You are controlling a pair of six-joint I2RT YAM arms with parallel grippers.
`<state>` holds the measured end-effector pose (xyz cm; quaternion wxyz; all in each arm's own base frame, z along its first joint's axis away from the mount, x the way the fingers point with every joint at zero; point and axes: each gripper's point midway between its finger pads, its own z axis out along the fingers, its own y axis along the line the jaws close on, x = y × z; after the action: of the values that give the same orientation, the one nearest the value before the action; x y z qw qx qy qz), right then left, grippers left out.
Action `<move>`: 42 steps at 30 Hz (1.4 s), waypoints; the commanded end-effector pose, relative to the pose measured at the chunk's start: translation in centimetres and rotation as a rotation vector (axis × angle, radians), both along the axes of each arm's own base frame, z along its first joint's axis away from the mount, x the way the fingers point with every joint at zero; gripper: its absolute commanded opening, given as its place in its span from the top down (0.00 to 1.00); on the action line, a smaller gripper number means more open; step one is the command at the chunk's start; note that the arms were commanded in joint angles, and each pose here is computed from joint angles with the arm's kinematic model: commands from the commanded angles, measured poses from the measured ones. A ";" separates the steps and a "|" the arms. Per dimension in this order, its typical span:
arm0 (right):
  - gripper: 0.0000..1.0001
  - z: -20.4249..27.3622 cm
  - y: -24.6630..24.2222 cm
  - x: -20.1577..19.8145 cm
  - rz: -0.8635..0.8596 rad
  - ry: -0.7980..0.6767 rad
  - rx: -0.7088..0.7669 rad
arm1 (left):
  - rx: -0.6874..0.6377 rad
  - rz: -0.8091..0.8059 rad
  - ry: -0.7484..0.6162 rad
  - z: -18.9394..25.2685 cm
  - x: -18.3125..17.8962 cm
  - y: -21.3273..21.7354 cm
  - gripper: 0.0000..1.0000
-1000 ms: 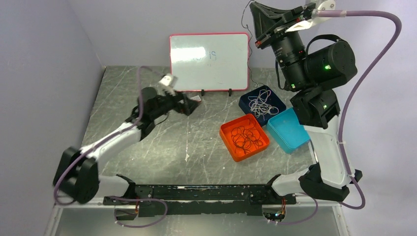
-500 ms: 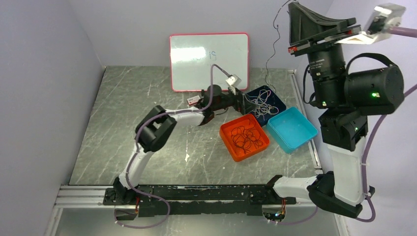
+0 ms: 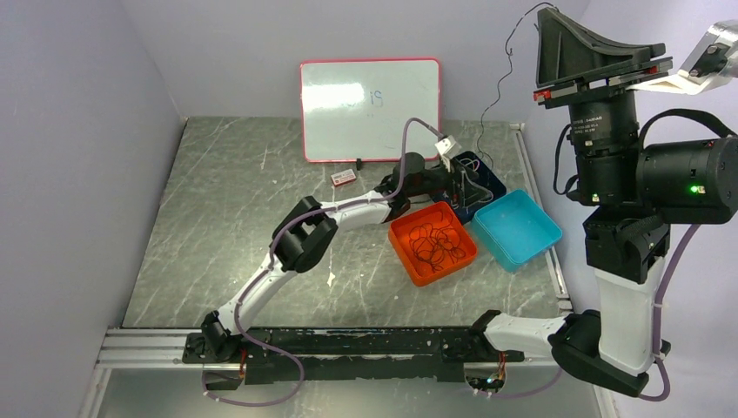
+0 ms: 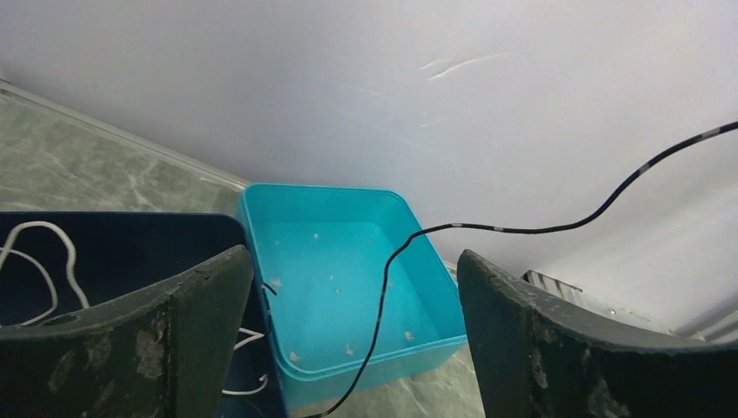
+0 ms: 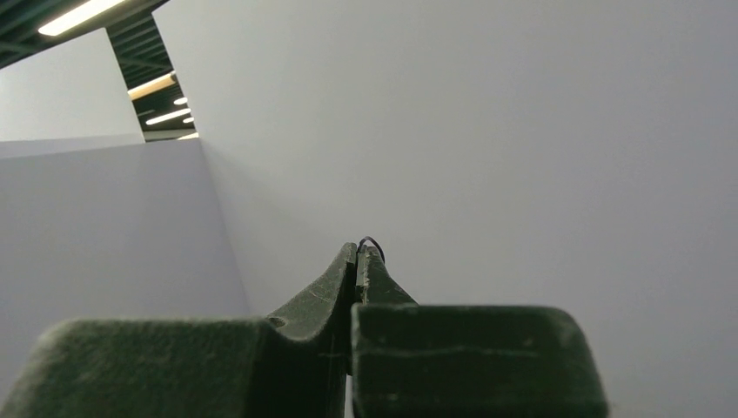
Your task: Untangle the cables
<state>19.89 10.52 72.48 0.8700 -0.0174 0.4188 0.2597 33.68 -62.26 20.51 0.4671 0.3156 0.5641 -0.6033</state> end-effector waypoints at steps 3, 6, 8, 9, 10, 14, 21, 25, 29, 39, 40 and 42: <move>1.00 -0.7 0.0 0.0 0.004 0.022 -0.001 | -0.002 -0.064 -0.008 -0.5 -1.9 -1.4 0.10; 1.00 -0.8 0.2 0.1 0.014 0.029 -0.004 | -0.001 -0.060 -0.001 -0.9 -1.8 -2.1 0.17; 1.00 -1.0 0.4 0.1 0.022 0.035 -0.007 | -0.010 -0.061 0.013 -0.8 -1.8 -2.4 0.27; 1.00 -1.1 0.4 0.1 0.025 0.036 -0.009 | -0.014 -0.059 0.019 -0.9 -1.8 -2.6 0.31; 1.00 -1.2 0.5 0.1 0.028 0.040 -0.011 | -0.018 -0.058 0.023 -0.8 -1.8 -2.7 0.37; 1.00 -1.8 0.4 0.0 0.033 0.056 -0.010 | -0.026 -0.043 0.036 -0.3 -1.5 -2.6 0.60; 1.00 -5.7 -0.5 0.8 -0.017 0.147 -0.006 | -0.040 0.021 0.024 4.1 1.0 -0.8 0.93; 1.00 -9.7 -1.7 1.6 -0.086 0.249 -0.006 | -0.059 0.025 0.009 7.4 2.8 1.5 0.93; 1.00 -13.5 -3.2 2.4 -0.183 0.348 -0.013 | -0.068 0.031 0.007 9.7 4.1 4.4 0.93; 1.00 -21.4 -1.9 5.1 -0.253 0.568 -0.163 | -0.087 -0.028 -0.029 13.9 3.3 6.8 0.93; 1.00 -21.9 -1.5 5.4 -0.248 0.580 -0.182 | -0.089 -0.031 -0.030 14.1 3.3 6.8 0.93; 1.00 -22.8 -0.9 5.8 -0.244 0.603 -0.216 | -0.090 -0.035 -0.030 14.3 3.1 6.9 0.93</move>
<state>24.98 8.82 52.15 0.7505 0.0369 0.6488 0.1198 38.83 -54.93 33.93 0.4985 0.2912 0.5367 -0.6154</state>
